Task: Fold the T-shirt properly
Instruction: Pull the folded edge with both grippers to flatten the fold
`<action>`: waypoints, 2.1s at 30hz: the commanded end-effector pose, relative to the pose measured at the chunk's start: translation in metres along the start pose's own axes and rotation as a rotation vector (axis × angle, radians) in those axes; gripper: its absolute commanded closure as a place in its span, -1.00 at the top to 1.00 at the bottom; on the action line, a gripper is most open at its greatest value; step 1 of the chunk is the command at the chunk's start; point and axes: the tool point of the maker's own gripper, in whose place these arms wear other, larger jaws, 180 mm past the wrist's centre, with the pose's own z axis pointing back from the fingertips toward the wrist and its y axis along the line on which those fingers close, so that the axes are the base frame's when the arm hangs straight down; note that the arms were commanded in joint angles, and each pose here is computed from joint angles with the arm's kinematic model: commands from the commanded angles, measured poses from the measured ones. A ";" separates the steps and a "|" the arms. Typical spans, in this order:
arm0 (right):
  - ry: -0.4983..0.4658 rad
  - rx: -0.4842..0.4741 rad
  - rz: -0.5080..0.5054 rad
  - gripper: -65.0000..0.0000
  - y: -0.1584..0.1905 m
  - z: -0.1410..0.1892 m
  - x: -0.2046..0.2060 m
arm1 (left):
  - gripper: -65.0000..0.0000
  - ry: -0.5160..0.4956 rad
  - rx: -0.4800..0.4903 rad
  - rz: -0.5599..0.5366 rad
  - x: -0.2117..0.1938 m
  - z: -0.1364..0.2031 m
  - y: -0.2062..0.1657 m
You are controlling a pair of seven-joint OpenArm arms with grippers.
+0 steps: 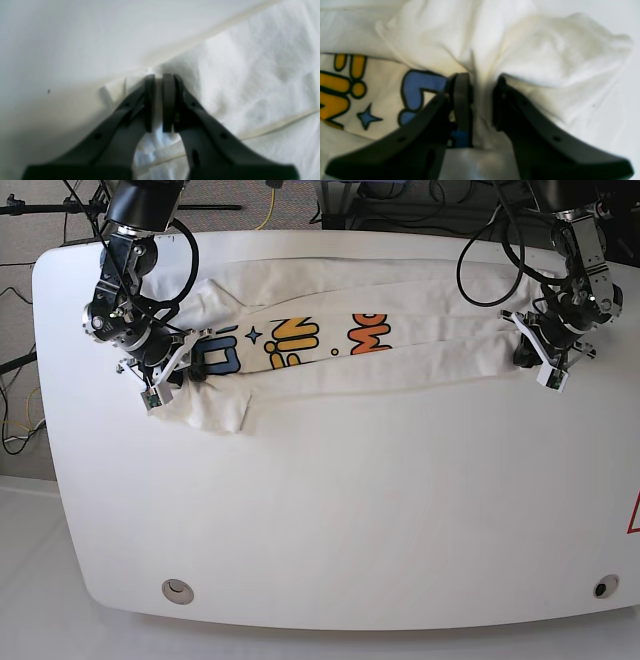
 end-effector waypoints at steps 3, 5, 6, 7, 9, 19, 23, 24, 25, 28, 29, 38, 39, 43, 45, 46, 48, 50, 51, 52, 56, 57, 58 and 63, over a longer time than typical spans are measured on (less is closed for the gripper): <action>-0.020 -0.043 0.047 -0.56 -0.017 0.010 0.019 | -0.90 -0.057 0.024 -0.040 0.021 0.009 0.010; -0.016 -0.047 0.051 -0.55 -0.020 0.010 0.019 | -0.90 -0.057 0.027 -0.045 0.021 0.010 0.010; -0.013 -0.050 0.051 -0.54 -0.022 0.011 0.019 | -0.90 -0.057 0.028 -0.047 0.021 0.011 0.010; -0.010 -0.052 0.051 -0.53 -0.023 0.011 0.018 | -0.90 -0.056 0.028 -0.050 0.022 0.012 0.010; -0.004 -0.053 0.050 -0.50 -0.024 0.011 0.017 | -0.89 -0.057 0.028 -0.053 0.022 0.012 0.010; 0.055 -0.063 0.104 -0.48 -0.018 0.019 0.017 | -0.90 -0.068 0.072 -0.033 0.027 0.014 0.021; 0.062 -0.071 0.113 -0.48 -0.018 0.021 0.021 | -0.89 -0.079 0.069 -0.043 0.033 0.014 0.020; 0.059 -0.077 0.118 -0.49 -0.019 0.023 0.024 | -0.89 -0.075 0.060 -0.048 0.032 0.014 0.018; 0.056 -0.083 0.123 -0.50 -0.020 0.025 0.027 | -0.89 -0.071 0.051 -0.052 0.031 0.013 0.016; 0.048 -0.087 0.123 -0.51 -0.022 0.025 0.033 | -0.89 -0.082 0.044 -0.061 0.036 0.014 0.014; 0.045 -0.089 0.121 -0.52 -0.023 0.024 0.035 | -0.89 -0.087 0.041 -0.064 0.038 0.014 0.013; 0.025 -0.079 0.101 -0.62 -0.032 0.010 0.052 | -0.91 -0.074 0.047 -0.069 0.033 0.019 0.013; 0.024 -0.077 0.097 -0.63 -0.033 0.009 0.053 | -0.91 -0.072 0.048 -0.069 0.032 0.019 0.013; 0.022 -0.072 0.082 -0.66 -0.036 0.004 0.057 | -0.91 -0.066 0.046 -0.066 0.030 0.018 0.013; 0.041 -0.059 0.064 -0.69 -0.034 -0.002 0.048 | -0.92 -0.043 0.042 -0.068 0.024 0.016 0.015; 0.041 -0.059 0.063 -0.70 -0.034 -0.002 0.048 | -0.92 -0.040 0.042 -0.068 0.023 0.016 0.016; 0.041 -0.059 0.064 -0.71 -0.035 -0.001 0.048 | -0.92 -0.034 0.043 -0.069 0.021 0.016 0.017; 0.042 -0.059 0.065 -0.71 -0.034 -0.001 0.047 | -0.92 -0.031 0.045 -0.070 0.020 0.017 0.018; 0.043 -0.059 0.065 -0.71 -0.034 -0.001 0.046 | -0.92 -0.031 0.047 -0.070 0.020 0.017 0.019; 0.042 -0.060 0.067 -0.70 -0.034 0.000 0.046 | -0.92 -0.031 0.048 -0.070 0.020 0.018 0.019; 0.036 -0.073 0.093 -0.61 -0.030 0.007 0.046 | -0.93 -0.058 0.057 -0.064 0.027 0.019 0.019; 0.033 -0.076 0.098 -0.58 -0.029 0.009 0.046 | -0.93 -0.061 0.059 -0.063 0.028 0.020 0.020; 0.028 -0.079 0.106 -0.54 -0.029 0.012 0.047 | -0.93 -0.063 0.061 -0.061 0.028 0.020 0.020; -0.005 -0.101 0.146 -0.35 -0.026 0.023 0.059 | -0.90 -0.078 0.070 -0.058 0.032 0.023 0.022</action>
